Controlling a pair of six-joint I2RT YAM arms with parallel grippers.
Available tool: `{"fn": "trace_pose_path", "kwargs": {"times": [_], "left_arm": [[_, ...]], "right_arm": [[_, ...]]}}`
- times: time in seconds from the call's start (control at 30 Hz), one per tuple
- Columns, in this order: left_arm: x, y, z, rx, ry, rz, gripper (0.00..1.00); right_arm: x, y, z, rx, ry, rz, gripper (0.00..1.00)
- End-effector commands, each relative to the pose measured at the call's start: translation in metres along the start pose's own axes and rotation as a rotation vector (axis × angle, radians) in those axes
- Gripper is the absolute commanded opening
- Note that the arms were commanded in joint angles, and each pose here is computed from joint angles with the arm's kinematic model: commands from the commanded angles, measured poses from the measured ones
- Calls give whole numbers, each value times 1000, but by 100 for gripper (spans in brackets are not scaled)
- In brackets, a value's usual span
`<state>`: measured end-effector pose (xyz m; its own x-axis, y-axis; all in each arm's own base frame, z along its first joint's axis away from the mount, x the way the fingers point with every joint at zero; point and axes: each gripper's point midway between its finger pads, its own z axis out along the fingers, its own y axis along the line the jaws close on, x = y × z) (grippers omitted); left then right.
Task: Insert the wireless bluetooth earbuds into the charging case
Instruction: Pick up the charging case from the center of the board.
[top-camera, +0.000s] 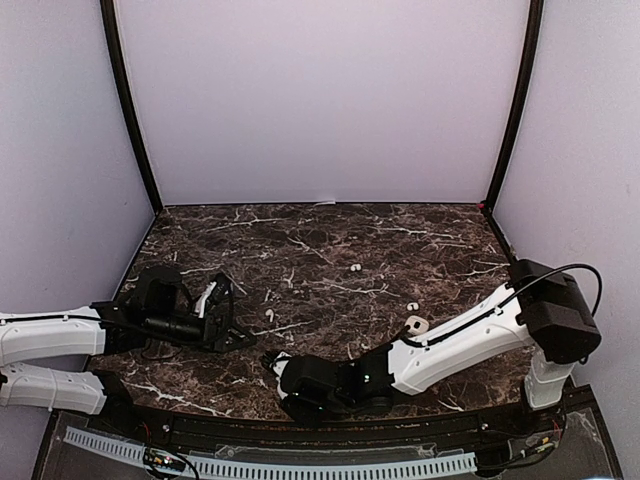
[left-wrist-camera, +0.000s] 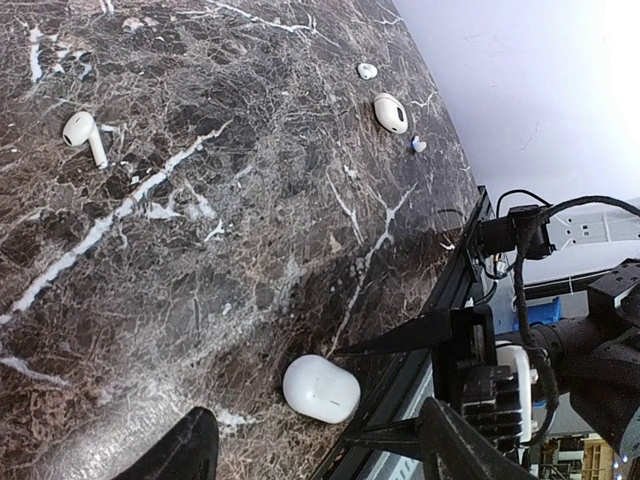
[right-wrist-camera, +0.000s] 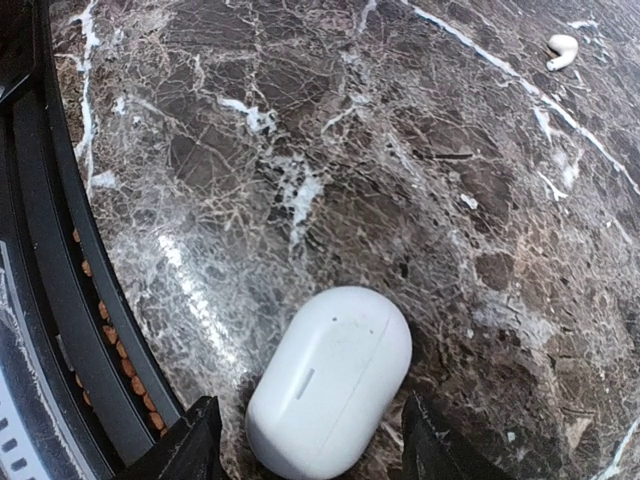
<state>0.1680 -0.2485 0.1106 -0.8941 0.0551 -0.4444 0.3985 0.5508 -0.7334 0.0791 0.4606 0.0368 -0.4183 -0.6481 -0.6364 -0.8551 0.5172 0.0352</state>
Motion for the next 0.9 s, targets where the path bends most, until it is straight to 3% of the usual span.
{"fn": "trace_pose_path", "kwargs": {"times": [0.0, 0.23, 0.43, 0.67, 0.87], "left_arm": [[0, 0, 0, 14, -5, 19, 71], [-2, 7, -7, 3, -45, -4, 71], [-6, 10, -13, 15, -83, -25, 71], [2, -11, -11, 158, -44, 11, 72], [7, -18, -5, 285, -44, -55, 71]], "right_arm": [[-4, 8, 8, 3, 13, -16, 60], [-1, 8, 12, 10, 28, -20, 53], [-2, 3, 9, 15, 17, -15, 37], [-12, -12, -4, 4, -71, -9, 31], [-36, -28, -22, 46, -177, -27, 30]]}}
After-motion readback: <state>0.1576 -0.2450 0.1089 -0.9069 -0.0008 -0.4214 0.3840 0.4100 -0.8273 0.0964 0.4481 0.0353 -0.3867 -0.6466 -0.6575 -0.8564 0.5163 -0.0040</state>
